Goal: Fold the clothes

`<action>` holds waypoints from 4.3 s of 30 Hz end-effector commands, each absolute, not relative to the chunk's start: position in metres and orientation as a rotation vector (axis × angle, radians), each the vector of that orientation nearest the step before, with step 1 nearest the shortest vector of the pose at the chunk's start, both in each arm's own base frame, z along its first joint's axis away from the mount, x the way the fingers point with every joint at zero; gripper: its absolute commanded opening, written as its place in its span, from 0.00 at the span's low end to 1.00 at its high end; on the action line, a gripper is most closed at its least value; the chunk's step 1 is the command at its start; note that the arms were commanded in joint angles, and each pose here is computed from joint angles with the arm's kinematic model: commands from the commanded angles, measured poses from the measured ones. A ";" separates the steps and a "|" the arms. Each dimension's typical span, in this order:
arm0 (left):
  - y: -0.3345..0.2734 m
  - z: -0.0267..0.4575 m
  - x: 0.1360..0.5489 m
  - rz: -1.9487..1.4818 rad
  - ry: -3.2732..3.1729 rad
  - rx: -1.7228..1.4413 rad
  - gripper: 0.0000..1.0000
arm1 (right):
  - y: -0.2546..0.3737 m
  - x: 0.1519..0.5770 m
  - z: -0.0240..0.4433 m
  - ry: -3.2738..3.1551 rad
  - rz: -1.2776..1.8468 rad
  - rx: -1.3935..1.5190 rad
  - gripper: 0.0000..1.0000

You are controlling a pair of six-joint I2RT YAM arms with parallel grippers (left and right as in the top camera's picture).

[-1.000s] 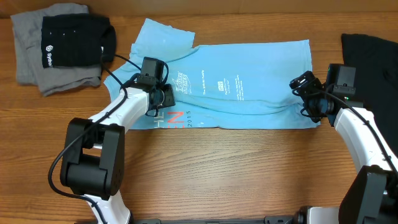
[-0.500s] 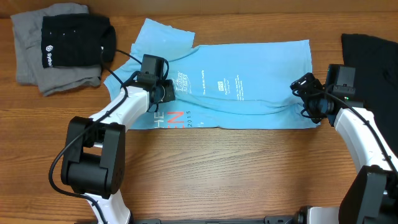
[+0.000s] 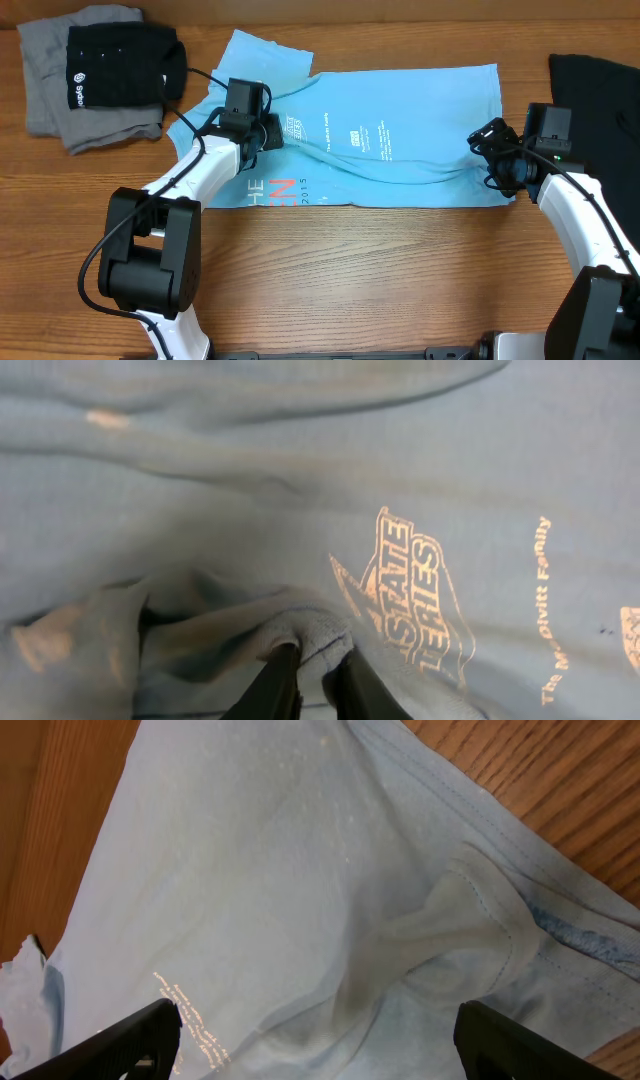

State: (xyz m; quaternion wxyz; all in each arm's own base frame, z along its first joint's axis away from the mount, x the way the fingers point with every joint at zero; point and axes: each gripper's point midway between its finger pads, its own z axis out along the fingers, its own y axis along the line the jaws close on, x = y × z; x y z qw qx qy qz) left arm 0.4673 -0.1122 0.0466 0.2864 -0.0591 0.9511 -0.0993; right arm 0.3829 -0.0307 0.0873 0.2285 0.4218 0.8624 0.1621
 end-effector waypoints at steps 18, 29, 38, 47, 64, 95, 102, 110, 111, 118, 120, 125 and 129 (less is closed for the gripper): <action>-0.134 0.074 0.500 -0.425 2.451 -0.048 0.75 | -0.032 0.382 0.088 2.396 0.412 1.134 0.91; -0.110 0.141 0.456 -0.347 2.618 -0.028 0.66 | -0.035 0.383 0.087 2.386 0.393 1.128 0.91; -0.092 0.059 0.407 -0.251 2.936 -0.394 0.53 | -0.035 0.384 0.088 2.383 0.394 1.125 0.91; -0.040 0.027 0.418 -0.165 2.934 -0.589 0.50 | -0.036 0.375 0.083 2.415 0.368 1.148 0.91; -0.051 0.029 0.432 -0.152 2.893 -0.437 0.52 | -0.036 0.380 0.086 2.390 0.379 1.145 0.91; -0.044 -0.002 0.436 0.012 2.913 -0.409 0.44 | -0.036 0.379 0.085 2.396 0.375 1.149 0.91; -0.045 0.007 0.442 0.009 2.904 -0.406 0.36 | -0.039 0.378 0.084 2.392 0.352 1.153 0.91; -0.045 0.019 0.453 0.003 2.875 -0.387 0.16 | -0.039 0.378 0.084 2.392 0.352 1.153 0.91; -0.045 0.019 0.453 0.004 2.873 -0.382 0.14 | -0.039 0.378 0.084 2.394 0.351 1.154 0.91; -0.030 0.023 0.463 0.119 2.812 -0.393 0.04 | -0.039 0.376 0.083 2.402 0.348 1.158 0.91; -0.026 0.026 0.472 0.146 2.771 -0.392 0.04 | -0.039 0.376 0.083 2.402 0.348 1.159 0.91; -0.023 0.037 0.500 0.120 2.652 -0.372 0.04 | -0.039 0.375 0.083 2.404 0.347 1.160 0.91; -0.017 0.049 0.523 0.090 2.550 -0.392 0.06 | -0.039 0.374 0.082 2.410 0.345 1.163 0.91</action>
